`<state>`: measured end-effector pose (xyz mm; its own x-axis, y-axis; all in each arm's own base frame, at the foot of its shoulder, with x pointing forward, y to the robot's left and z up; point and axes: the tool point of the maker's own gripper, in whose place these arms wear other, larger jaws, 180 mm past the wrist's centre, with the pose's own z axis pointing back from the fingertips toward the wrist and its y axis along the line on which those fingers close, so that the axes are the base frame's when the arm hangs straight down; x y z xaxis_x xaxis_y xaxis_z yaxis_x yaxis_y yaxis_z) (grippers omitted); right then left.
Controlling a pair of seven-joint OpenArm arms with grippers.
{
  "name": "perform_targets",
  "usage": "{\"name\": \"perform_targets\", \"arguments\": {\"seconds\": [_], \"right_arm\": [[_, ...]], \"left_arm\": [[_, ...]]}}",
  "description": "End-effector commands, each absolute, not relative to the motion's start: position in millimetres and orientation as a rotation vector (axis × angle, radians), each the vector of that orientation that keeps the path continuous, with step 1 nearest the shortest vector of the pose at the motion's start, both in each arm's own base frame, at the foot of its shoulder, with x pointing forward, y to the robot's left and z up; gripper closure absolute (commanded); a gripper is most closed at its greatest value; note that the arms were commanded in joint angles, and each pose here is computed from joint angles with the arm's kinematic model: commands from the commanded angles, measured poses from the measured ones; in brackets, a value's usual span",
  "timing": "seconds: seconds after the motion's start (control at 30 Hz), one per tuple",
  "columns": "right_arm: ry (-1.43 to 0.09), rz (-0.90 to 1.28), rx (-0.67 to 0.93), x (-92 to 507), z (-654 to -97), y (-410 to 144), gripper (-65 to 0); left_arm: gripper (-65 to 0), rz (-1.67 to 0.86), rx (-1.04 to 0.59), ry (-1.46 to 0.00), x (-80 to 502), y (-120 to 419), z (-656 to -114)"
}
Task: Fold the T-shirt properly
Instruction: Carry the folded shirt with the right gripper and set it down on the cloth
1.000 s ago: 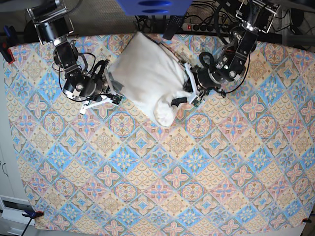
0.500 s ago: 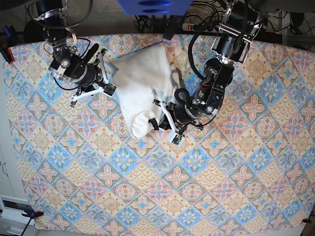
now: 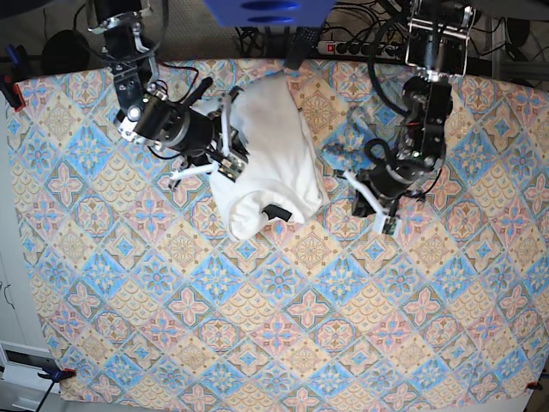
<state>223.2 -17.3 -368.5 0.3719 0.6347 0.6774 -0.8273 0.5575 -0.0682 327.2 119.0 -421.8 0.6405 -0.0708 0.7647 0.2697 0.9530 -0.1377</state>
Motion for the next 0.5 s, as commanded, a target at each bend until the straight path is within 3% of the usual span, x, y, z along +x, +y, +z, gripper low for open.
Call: {"name": "perform_targets", "arguments": {"seconds": [0.0, 0.2, 0.33, 0.47], "right_arm": [[-0.77, 0.969, 0.36, 225, -356, 1, -1.8], [-0.792, 0.959, 0.488, 228, -350, 55, -1.8], [-0.778, 0.966, 0.489, 244, -357, 75, -1.8], [-0.672, 1.0, 0.455, 252, -391, 75, -1.8]], "left_arm": [[-1.7, -0.186, -0.245, -0.939, 335, 128, -399], [-1.7, -0.051, -0.142, -0.931, 289, 188, -398], [-1.7, -0.047, -0.132, -0.911, 268, 192, -400], [-1.7, -0.051, -0.133, -0.896, 257, 191, -402]]}}
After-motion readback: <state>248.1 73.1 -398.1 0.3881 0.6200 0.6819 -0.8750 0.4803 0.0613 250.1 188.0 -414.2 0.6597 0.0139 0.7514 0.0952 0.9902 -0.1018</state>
